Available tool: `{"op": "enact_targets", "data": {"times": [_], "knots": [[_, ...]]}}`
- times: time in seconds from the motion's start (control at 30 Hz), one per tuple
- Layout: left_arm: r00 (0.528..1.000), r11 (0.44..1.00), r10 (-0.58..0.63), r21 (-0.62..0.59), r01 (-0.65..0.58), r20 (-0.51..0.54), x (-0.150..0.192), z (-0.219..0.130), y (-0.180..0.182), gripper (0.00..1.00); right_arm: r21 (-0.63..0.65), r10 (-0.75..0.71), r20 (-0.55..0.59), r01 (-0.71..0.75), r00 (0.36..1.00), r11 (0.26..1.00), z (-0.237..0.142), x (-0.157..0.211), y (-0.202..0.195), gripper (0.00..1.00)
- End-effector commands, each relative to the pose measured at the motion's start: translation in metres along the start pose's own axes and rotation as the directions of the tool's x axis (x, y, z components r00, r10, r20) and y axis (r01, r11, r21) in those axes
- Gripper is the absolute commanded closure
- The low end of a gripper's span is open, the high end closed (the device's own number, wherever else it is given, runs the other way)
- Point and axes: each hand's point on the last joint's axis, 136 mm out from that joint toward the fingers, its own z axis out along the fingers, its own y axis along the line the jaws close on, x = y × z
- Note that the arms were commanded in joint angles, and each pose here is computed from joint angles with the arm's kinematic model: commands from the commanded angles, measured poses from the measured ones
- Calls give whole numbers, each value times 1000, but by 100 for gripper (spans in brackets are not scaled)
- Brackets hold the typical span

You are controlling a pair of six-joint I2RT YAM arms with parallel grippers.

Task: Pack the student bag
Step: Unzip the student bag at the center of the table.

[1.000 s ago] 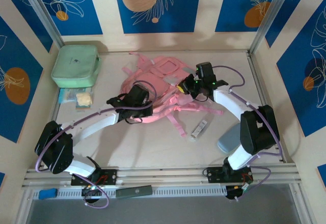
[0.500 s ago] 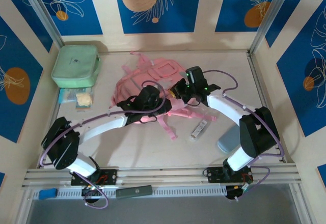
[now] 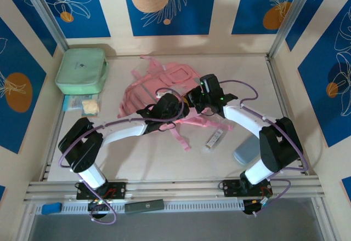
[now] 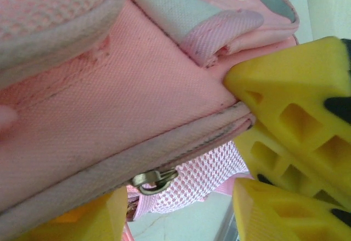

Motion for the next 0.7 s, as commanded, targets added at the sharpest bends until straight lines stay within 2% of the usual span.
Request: {"op": "enact_targets", "data": {"times": [0.0,0.07,0.17,0.33,0.4,0.53,0.67], "knots": [[994,992,31,-128,-17,107,-35,0,5,43,-90,17,-93,-26,996,996,-15,26,22,100],[992,988,30,-157,-10,125,-38,2,11,44,-100,27,-102,-37,994,994,-15,28,24,100],[987,994,37,-107,-20,157,-41,12,4,51,-106,28,-117,-41,993,993,-16,32,28,100],[964,989,133,-97,-113,230,-63,10,-15,65,-94,37,-138,-50,990,994,-16,37,25,100],[954,983,161,-124,-133,253,-71,7,-15,68,-86,34,-134,-46,990,995,-15,36,21,100],[947,970,192,-199,-143,258,-81,1,-4,83,-76,34,-137,-44,990,996,-14,34,17,100],[937,966,224,-190,-177,268,-87,-6,-5,91,-84,2,-129,-13,992,996,-15,33,19,100]]}}
